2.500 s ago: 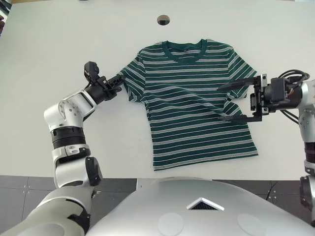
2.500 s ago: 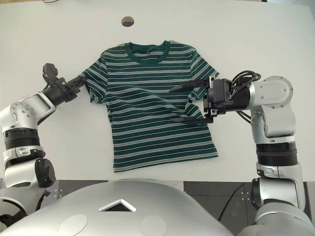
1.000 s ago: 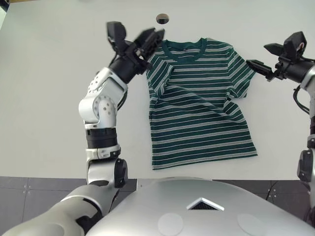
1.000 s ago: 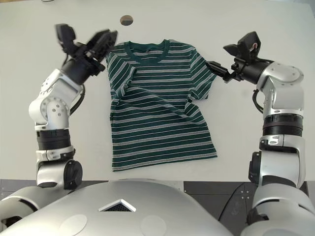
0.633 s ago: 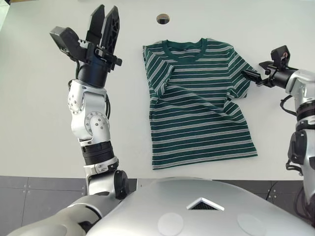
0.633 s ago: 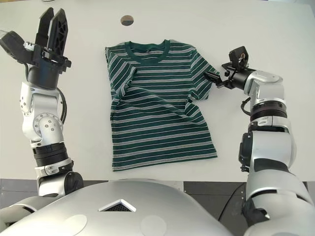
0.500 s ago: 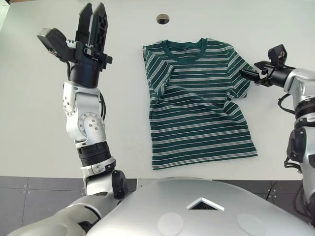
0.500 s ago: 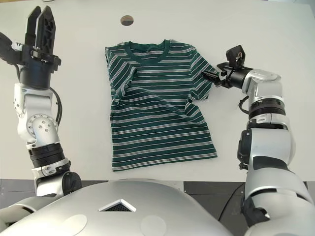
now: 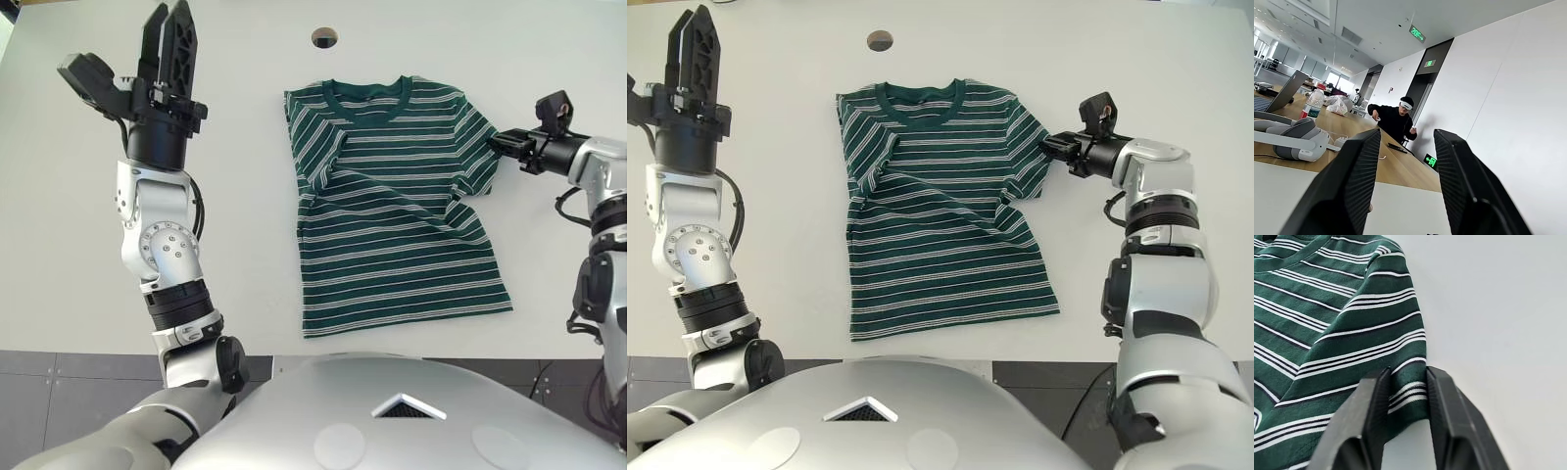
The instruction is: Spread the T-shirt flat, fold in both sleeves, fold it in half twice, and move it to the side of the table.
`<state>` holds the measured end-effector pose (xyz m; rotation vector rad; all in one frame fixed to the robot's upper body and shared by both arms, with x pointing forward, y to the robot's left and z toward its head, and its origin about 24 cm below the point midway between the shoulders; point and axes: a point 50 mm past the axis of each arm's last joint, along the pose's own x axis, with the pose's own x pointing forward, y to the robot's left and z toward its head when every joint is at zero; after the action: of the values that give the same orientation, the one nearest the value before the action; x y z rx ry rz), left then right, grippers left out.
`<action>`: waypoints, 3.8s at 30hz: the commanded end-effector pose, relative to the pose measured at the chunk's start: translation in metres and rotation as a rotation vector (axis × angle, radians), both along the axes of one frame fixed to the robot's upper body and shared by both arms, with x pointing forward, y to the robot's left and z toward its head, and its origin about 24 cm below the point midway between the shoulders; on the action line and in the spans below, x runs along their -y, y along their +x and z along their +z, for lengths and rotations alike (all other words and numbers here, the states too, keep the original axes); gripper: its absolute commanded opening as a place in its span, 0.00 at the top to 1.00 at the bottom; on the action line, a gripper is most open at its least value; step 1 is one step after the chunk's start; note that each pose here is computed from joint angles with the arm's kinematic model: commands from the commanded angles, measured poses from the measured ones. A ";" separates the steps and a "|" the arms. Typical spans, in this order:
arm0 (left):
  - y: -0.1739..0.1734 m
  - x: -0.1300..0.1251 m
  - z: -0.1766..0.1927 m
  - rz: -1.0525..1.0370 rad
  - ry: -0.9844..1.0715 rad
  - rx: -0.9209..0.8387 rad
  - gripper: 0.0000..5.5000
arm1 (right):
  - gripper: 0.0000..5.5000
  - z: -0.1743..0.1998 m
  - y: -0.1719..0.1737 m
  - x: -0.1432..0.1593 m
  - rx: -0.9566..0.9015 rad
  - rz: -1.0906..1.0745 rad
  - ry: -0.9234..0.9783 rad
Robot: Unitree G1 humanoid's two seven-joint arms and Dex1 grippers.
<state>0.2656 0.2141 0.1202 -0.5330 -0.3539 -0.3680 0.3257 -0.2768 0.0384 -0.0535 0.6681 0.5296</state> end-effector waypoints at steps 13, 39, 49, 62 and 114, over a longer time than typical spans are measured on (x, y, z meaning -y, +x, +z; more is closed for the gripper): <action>0.004 0.004 0.023 0.027 -0.063 0.030 0.63 | 0.98 0.036 0.013 -0.002 0.079 0.040 0.024; 0.002 0.005 0.006 -0.017 -0.133 -0.027 0.63 | 0.98 0.031 0.020 -0.117 0.050 0.246 0.137; 0.003 0.000 0.003 -0.021 -0.165 -0.035 0.63 | 0.94 0.014 0.024 -0.139 0.026 0.167 0.186; 0.003 0.002 -0.002 -0.036 -0.189 -0.054 0.63 | 0.75 0.029 0.015 -0.135 0.057 0.232 0.208; -0.172 0.047 -0.099 -1.215 1.787 0.431 0.45 | 0.54 0.006 -0.191 0.009 0.396 1.678 -0.473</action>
<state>0.1001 0.1555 0.0423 1.1398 -0.1487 -1.6452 0.1429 -0.2874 0.0612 -1.2373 0.1154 1.8303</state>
